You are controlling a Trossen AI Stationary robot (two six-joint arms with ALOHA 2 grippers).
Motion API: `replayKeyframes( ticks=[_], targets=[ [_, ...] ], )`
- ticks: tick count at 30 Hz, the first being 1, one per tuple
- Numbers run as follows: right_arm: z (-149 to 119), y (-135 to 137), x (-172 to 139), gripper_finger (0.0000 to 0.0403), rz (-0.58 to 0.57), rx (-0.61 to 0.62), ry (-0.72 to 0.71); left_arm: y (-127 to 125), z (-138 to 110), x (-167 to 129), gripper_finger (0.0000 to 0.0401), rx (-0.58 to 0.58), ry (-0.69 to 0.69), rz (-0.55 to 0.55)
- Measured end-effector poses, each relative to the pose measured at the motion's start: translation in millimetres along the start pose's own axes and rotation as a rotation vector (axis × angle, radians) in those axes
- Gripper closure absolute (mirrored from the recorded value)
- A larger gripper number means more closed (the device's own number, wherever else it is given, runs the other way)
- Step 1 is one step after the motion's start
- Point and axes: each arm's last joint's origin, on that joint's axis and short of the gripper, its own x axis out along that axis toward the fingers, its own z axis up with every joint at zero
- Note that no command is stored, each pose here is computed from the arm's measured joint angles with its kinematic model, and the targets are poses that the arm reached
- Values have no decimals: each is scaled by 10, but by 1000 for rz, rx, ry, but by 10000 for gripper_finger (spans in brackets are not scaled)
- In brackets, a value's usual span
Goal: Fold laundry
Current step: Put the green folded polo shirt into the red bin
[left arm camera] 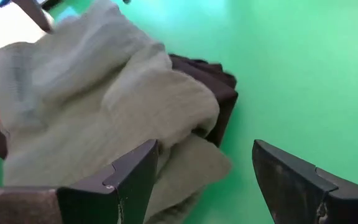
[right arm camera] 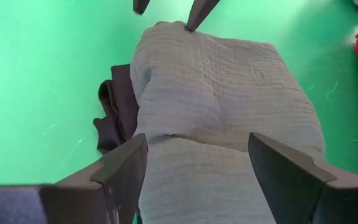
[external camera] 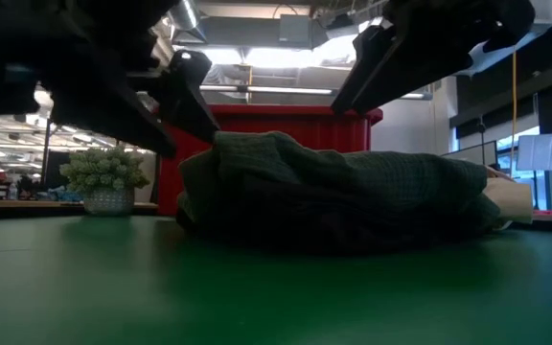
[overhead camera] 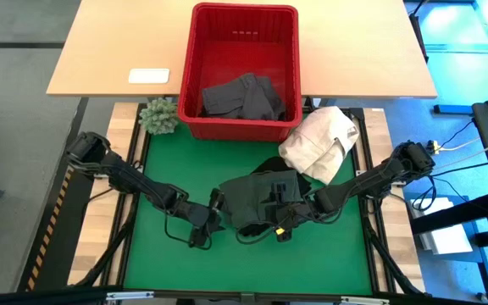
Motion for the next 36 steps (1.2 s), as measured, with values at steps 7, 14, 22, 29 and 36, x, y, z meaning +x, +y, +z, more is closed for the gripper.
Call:
replayKeyframes(
  ticks=[7, 14, 22, 29, 36],
  targets=[
    [7, -21, 7, 125, -11, 7, -5, -7, -45, 81, 147, 10, 36, 73],
    [13, -25, 8, 125, -12, 10, -10, -49, -105, 193, 147, 17, 61, 86],
    [13, -25, 8, 125, -12, 10, -10, -33, -144, 254, 147, 21, 83, 145],
    [14, -25, 8, 125, -12, 10, -11, 23, -152, 268, 147, 7, 86, 159],
    [14, -24, 7, 125, -12, 10, -11, 48, -153, 274, 169, 5, 83, 166]
  ],
)
